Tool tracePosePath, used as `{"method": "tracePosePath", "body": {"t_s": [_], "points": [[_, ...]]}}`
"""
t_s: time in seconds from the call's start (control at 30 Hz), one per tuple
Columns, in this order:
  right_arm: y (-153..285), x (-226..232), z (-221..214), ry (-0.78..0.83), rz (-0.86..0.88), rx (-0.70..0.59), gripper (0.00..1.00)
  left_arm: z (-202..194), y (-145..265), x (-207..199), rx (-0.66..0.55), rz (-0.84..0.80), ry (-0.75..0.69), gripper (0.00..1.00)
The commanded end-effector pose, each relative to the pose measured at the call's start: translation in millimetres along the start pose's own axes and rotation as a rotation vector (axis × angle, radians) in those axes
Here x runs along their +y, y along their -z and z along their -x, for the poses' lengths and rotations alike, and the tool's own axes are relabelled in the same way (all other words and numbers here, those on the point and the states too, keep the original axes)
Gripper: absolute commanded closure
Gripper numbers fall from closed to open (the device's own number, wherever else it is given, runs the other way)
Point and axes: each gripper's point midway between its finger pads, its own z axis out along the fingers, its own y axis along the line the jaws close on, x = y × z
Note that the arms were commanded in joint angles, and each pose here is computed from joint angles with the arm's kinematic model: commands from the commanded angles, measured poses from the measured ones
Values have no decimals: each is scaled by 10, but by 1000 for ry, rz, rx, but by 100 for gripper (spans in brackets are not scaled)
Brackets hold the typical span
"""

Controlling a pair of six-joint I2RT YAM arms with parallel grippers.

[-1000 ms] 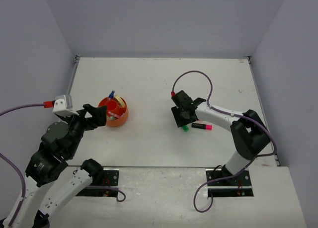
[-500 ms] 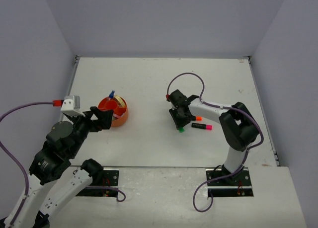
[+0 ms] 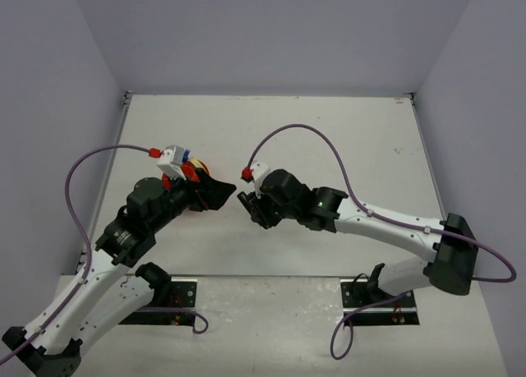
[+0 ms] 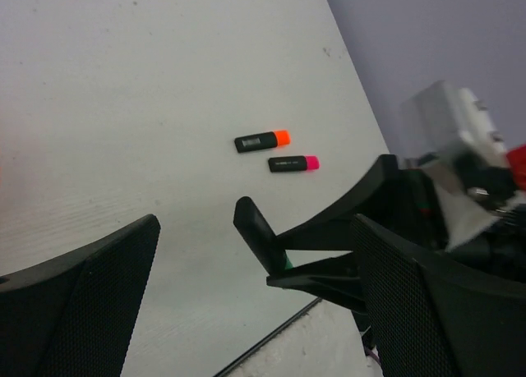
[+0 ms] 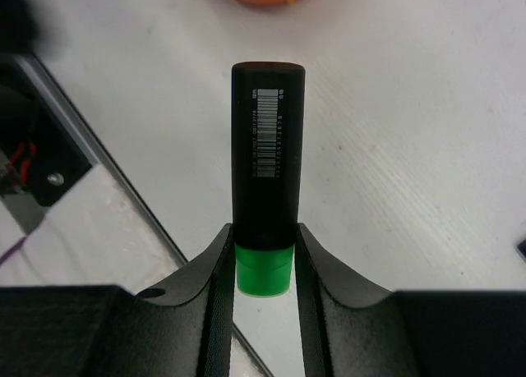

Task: Sort the stationery into containers
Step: Pick up the pen from the center of the board, then place the pen in the storage box.

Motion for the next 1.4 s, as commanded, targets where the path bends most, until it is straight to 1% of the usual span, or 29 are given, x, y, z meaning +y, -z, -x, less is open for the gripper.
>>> {"method": "tracePosePath", "body": {"t_s": [0.0, 0.1, 0.23, 0.27, 0.3, 0.37, 0.43, 0.47, 0.5, 0.53, 0.57, 0.63, 0.67, 0.7, 0.73, 0.77, 0.8, 0.83, 0.9, 0.93, 0.97, 1.07, 1.17, 1.3, 1.37], "points": [[257, 157, 486, -70, 25, -240, 100, 110, -77, -393, -29, -194, 79, 0], [396, 260, 597, -59, 77, -293, 100, 123, -79, -494, -32, -250, 96, 2], [488, 336, 683, -42, 114, -328, 100, 45, -132, -491, 0, -261, 107, 14], [496, 351, 700, -40, 118, -331, 100, 24, -144, -484, 5, -263, 111, 21], [513, 380, 733, -37, 125, -337, 100, -2, -163, -484, 11, -271, 119, 32], [518, 407, 756, -31, 131, -339, 100, -37, -176, -490, 26, -279, 126, 44], [531, 432, 786, -30, 135, -346, 100, -2, -210, -521, 17, -294, 121, 53], [541, 430, 801, -31, 133, -353, 100, -17, -221, -527, 26, -297, 117, 66], [545, 430, 808, -31, 132, -356, 100, -19, -224, -531, 28, -299, 113, 70], [553, 421, 819, -33, 127, -363, 100, -29, -234, -529, 34, -298, 110, 79], [564, 406, 831, -36, 120, -370, 100, -41, -244, -525, 41, -297, 107, 90], [567, 382, 826, -37, 109, -376, 100, -33, -258, -512, 41, -286, 95, 100], [570, 370, 822, -37, 104, -377, 100, -14, -266, -497, 36, -275, 86, 100], [559, 358, 807, -37, 98, -374, 98, -32, -275, -449, 45, -246, 80, 100], [555, 332, 790, -39, 86, -374, 64, -54, -282, -378, 55, -207, 62, 100], [542, 294, 761, -44, 69, -372, 37, -17, -292, -282, 43, -145, 41, 100], [524, 251, 727, -49, 49, -371, 13, 39, -294, -176, 24, -76, 17, 100], [513, 201, 699, -60, 25, -371, 1, 99, -290, -55, 5, 1, -1, 100], [497, 53, 624, -90, -48, -370, 1, 444, -204, 318, -122, 264, -30, 100], [496, -51, 569, -107, -97, -372, 1, 499, -105, 542, -138, 403, -54, 100], [519, -156, 506, -126, -143, -380, 1, 664, -18, 691, -208, 513, -67, 100], [571, -331, 344, -147, -204, -389, 1, 899, 169, 927, -313, 699, -94, 100], [636, -471, 229, -167, -237, -402, 1, 1069, 246, 1061, -390, 820, -105, 100], [708, -554, 99, -184, -240, -412, 1, 1168, 172, 1246, -432, 929, -119, 100], [755, -577, 59, -188, -239, -421, 1, 1201, 133, 1313, -447, 949, -120, 100]]}}
